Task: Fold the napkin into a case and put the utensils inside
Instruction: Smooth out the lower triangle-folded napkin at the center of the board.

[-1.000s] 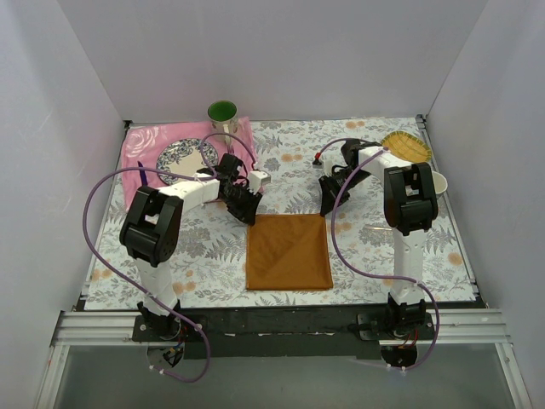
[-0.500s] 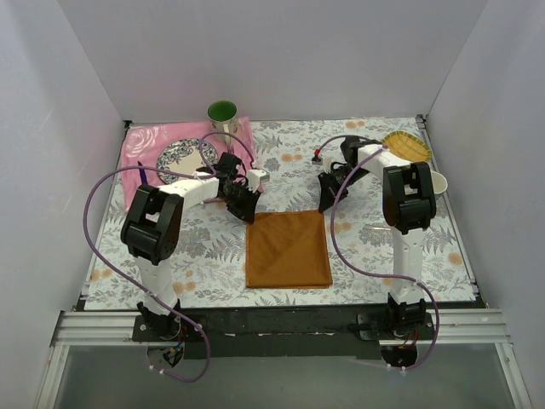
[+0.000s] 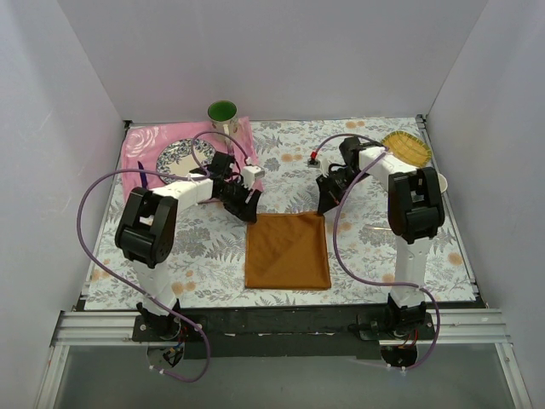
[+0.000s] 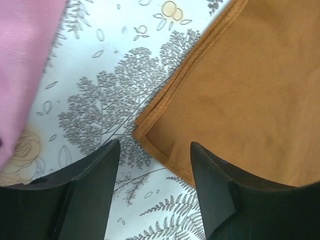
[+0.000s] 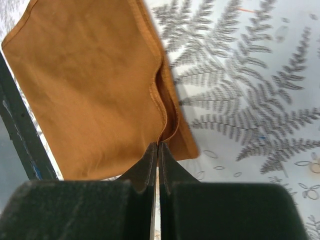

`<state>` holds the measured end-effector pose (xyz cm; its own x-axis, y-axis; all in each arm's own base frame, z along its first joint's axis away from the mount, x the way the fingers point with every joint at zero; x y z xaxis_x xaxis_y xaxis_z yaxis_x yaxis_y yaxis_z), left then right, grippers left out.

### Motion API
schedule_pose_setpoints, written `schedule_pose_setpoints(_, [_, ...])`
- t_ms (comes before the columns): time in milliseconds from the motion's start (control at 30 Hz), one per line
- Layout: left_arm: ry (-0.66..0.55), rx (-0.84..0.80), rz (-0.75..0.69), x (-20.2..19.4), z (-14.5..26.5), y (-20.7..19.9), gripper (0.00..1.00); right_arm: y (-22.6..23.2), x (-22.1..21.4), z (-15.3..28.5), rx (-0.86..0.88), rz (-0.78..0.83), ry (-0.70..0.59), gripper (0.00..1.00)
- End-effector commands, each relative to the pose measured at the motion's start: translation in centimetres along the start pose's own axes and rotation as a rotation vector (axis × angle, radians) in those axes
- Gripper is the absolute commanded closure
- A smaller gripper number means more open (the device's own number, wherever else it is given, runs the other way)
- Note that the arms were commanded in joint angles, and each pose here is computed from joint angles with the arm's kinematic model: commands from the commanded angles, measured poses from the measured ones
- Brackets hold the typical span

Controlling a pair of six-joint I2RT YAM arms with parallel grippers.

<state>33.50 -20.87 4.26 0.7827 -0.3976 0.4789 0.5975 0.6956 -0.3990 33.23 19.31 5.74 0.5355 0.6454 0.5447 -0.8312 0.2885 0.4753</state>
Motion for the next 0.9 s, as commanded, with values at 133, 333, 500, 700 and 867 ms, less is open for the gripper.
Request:
schedule_pose_setpoints(133, [-0.147, 0.006, -0.010, 3.1, 2.9, -0.2, 0.37, 3.3, 2.0, 0.7, -0.054, 0.273, -0.025, 0.99])
schedule_pose_setpoints(333, [-0.160, -0.027, 0.002, 3.4, 3.0, -0.1, 0.35, 3.8, 1.5, 0.2, -0.074, 0.324, 0.015, 0.99])
schedule_pose_setpoints(500, [-0.163, -0.030, -0.010, 3.5, 3.1, -0.2, 0.34, 3.0, 0.7, -0.1, -0.099, 0.275, 0.051, 0.99])
schedule_pose_setpoints(700, [-0.163, -0.039, -0.012, 3.6, 3.0, -0.3, 0.34, 1.4, 0.5, 0.4, -0.145, 0.202, 0.085, 0.76])
schedule_pose_setpoints(867, [-0.160, -0.041, -0.018, 3.5, 2.9, -0.2, 0.34, 0.0, 0.1, 0.8, -0.177, 0.192, 0.139, 0.59])
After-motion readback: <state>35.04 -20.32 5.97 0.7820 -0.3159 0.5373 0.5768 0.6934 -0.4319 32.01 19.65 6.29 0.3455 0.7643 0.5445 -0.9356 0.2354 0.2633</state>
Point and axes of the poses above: each gripper's point midway between its finger pads, its own z axis back along the fingers, its own y axis along the line the jaws close on, x = y × z, the point moved 1 cm from there along z, back along the fingers, and after that the axes turned 9 degrees about z, right-handed, at the moved point
